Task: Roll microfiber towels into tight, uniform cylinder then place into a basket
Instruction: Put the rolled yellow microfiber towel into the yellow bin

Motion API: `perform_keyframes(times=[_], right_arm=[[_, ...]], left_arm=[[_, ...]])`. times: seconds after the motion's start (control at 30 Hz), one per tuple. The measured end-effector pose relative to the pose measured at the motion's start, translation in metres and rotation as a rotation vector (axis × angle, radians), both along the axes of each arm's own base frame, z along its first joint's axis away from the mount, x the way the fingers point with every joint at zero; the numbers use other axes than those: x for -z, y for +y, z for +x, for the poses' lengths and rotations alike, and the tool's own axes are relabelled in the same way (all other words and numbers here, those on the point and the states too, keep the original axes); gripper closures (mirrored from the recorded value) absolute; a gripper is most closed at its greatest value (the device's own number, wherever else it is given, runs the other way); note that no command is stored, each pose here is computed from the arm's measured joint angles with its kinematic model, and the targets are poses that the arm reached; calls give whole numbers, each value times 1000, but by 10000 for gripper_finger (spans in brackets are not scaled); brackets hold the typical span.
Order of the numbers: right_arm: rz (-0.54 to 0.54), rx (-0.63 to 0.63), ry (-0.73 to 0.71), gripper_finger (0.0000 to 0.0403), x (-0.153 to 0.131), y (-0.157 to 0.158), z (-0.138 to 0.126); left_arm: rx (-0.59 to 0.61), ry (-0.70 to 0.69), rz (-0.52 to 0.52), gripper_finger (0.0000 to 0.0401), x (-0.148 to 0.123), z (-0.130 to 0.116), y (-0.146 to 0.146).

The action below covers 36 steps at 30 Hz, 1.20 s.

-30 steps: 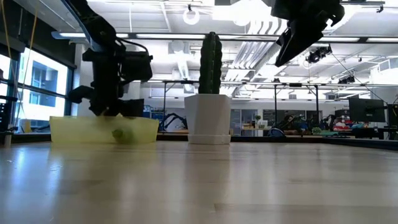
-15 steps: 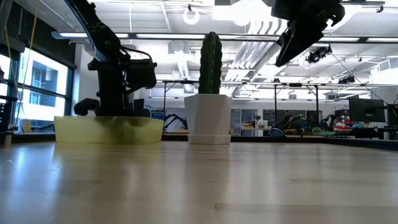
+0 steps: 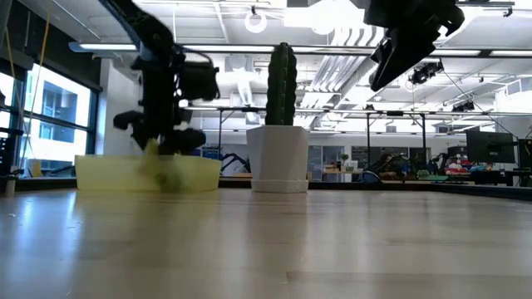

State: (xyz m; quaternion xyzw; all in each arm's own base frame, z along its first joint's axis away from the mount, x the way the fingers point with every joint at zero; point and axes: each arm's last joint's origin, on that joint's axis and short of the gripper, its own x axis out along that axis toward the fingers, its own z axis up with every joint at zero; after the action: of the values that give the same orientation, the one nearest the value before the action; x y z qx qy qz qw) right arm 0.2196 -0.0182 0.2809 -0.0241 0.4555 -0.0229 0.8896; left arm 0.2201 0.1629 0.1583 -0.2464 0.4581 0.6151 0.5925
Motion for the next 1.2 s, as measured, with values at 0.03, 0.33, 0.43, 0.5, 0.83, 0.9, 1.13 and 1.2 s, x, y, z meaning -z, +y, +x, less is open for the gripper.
perform_keyframes(times=[0.03, 0.33, 0.43, 0.5, 0.83, 0.9, 1.13, 1.2], right_arm=[[1, 0, 5, 269, 0, 0, 0], [13, 15, 32, 269, 2, 0, -3], [13, 15, 39, 269, 2, 0, -3], [13, 14, 42, 269, 2, 0, -3], [14, 16, 41, 269, 2, 0, -3], [14, 16, 41, 269, 2, 0, -3], [14, 16, 41, 269, 2, 0, -3], [17, 19, 41, 269, 2, 0, -3]], left_arm=[[8, 13, 0, 256, -7, 2, 1], [124, 22, -38, 245, -28, 9, 4], [99, 23, -40, 245, -20, 7, 4], [96, 23, -40, 245, -16, 6, 3], [108, -76, -89, 244, 4, 2, 0], [107, -67, -87, 244, 5, 1, 0], [216, -20, -76, 244, -8, 8, 5], [235, -13, -69, 244, -16, 11, 8]])
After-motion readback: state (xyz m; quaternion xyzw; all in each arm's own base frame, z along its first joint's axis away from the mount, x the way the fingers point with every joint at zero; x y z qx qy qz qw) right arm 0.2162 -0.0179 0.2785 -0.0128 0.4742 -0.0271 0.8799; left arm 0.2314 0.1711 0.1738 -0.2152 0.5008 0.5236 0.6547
